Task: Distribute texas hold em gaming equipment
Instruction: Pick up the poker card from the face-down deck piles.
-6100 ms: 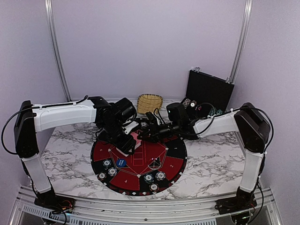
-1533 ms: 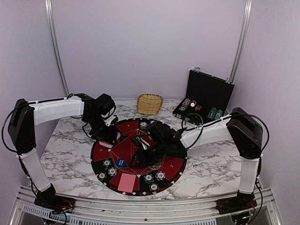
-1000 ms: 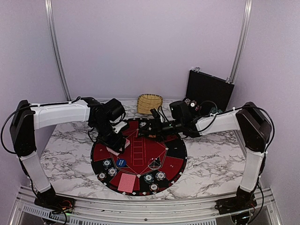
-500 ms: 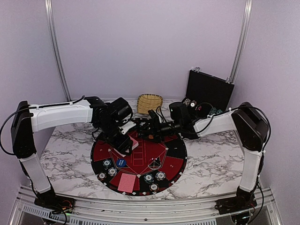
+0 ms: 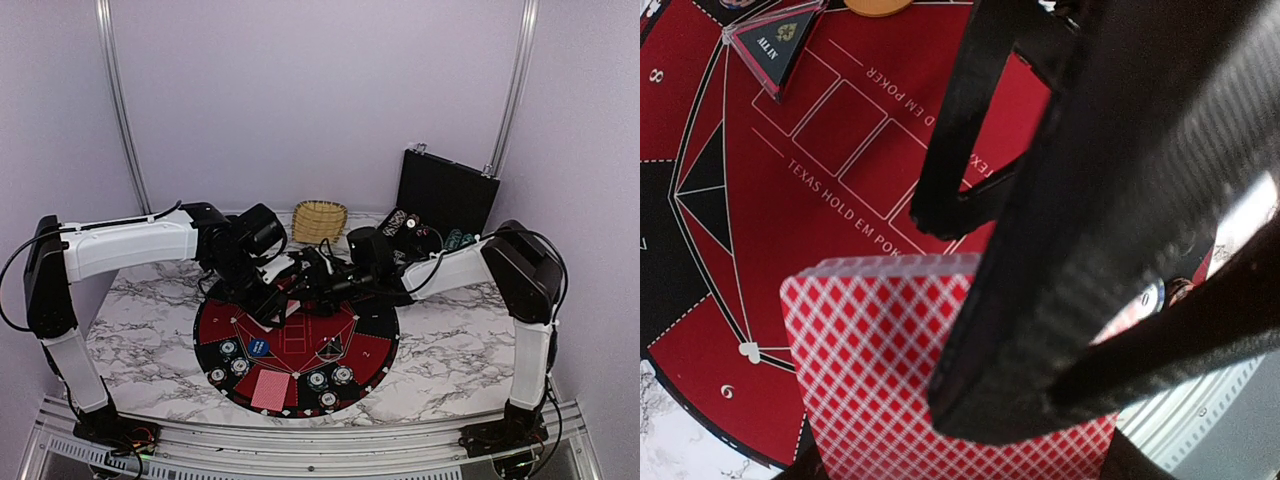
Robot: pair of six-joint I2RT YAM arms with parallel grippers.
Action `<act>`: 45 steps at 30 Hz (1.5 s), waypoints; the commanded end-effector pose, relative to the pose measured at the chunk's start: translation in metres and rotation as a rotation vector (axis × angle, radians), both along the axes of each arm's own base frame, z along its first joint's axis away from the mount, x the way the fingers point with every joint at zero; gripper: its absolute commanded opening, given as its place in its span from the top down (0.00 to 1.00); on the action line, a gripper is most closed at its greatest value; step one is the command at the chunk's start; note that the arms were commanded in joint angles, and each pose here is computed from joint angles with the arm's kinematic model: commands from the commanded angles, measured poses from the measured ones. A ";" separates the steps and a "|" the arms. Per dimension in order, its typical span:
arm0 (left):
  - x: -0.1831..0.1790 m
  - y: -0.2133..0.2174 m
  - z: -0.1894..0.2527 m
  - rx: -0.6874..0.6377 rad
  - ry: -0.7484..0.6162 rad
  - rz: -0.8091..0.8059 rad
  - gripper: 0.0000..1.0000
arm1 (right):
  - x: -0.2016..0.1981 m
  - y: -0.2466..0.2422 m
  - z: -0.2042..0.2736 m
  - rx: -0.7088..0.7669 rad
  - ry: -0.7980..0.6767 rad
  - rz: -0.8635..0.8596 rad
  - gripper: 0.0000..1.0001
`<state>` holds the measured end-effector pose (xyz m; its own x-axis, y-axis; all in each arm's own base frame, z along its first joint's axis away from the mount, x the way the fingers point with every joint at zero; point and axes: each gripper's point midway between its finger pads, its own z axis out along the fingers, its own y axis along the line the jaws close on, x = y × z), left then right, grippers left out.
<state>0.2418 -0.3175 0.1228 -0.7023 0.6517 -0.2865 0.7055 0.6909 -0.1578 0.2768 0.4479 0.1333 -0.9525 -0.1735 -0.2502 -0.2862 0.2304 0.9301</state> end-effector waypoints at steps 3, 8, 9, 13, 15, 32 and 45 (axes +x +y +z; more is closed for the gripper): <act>0.002 -0.007 0.019 -0.033 -0.037 -0.024 0.43 | 0.002 0.014 0.008 0.023 -0.028 0.017 0.33; 0.003 -0.007 0.023 -0.036 -0.053 -0.022 0.43 | 0.002 0.016 0.003 0.008 -0.027 0.020 0.38; 0.004 -0.006 0.023 -0.035 -0.055 -0.022 0.43 | 0.002 0.016 0.002 0.006 -0.027 0.021 0.40; 0.004 -0.006 0.025 -0.035 -0.059 -0.021 0.43 | 0.001 0.014 -0.002 -0.008 -0.023 0.017 0.48; 0.004 -0.005 0.025 -0.034 -0.062 -0.019 0.43 | 0.002 0.012 -0.003 -0.015 -0.025 0.011 0.50; 0.005 -0.001 0.020 -0.015 -0.066 -0.012 0.43 | 0.010 -0.002 0.003 -0.018 -0.041 -0.025 0.55; 0.004 0.001 0.016 -0.003 -0.059 -0.004 0.43 | 0.013 -0.009 0.011 -0.004 -0.053 -0.040 0.55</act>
